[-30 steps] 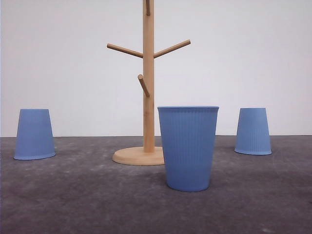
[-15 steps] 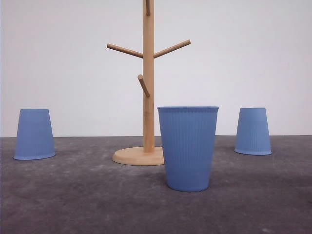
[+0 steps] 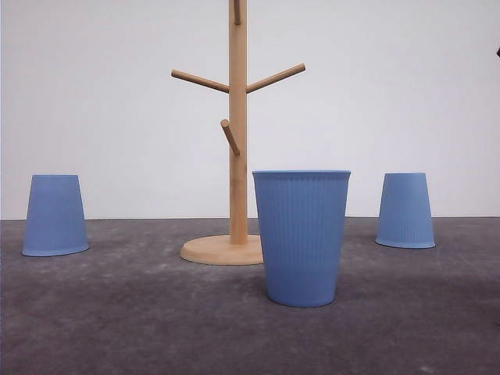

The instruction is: Place three cups

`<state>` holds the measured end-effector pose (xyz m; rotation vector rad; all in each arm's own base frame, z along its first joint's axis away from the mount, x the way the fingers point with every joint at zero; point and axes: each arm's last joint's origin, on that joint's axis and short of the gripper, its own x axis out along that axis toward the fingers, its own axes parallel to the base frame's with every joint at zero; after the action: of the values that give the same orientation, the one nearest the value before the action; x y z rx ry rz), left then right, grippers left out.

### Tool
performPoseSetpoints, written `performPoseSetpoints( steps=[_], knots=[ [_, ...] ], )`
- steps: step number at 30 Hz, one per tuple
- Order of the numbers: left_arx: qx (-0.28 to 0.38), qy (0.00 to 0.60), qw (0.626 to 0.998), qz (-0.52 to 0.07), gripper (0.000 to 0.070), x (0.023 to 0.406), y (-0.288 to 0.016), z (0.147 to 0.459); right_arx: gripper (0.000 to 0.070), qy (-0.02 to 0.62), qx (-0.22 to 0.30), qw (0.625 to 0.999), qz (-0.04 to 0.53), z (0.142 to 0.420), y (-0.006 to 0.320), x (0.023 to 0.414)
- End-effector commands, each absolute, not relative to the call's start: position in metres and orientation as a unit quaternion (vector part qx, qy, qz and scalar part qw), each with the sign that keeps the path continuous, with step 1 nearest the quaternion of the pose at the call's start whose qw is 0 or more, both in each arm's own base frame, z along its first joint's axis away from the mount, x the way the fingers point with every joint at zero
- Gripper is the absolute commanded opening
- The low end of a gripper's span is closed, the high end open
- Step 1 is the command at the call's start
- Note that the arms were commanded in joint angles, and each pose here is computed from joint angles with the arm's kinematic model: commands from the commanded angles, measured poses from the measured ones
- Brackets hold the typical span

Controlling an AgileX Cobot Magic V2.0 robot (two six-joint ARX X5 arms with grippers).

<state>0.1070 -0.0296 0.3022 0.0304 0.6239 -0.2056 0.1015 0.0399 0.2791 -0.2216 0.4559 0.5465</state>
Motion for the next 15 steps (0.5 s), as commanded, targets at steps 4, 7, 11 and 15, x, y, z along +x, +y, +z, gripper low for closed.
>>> performPoseSetpoints(
  steps=[4,7,11,15],
  knots=[
    [-0.006,0.264,0.96,-0.089,0.0524,0.134,-0.034,0.313,0.0363,0.194,-0.106,0.938,0.267,0.288,0.041,0.103],
    [-0.028,0.289,0.955,-0.066,0.0524,0.158,-0.035,0.314,0.0362,0.183,-0.105,0.94,0.267,0.29,0.041,0.104],
    [-0.041,0.331,0.941,-0.049,0.0544,0.198,-0.031,0.322,0.0362,0.176,-0.103,0.942,0.266,0.291,0.041,0.104],
    [-0.044,0.367,0.928,-0.043,0.0639,0.241,-0.026,0.33,0.0362,0.175,-0.101,0.943,0.266,0.292,0.041,0.104]
  ],
)
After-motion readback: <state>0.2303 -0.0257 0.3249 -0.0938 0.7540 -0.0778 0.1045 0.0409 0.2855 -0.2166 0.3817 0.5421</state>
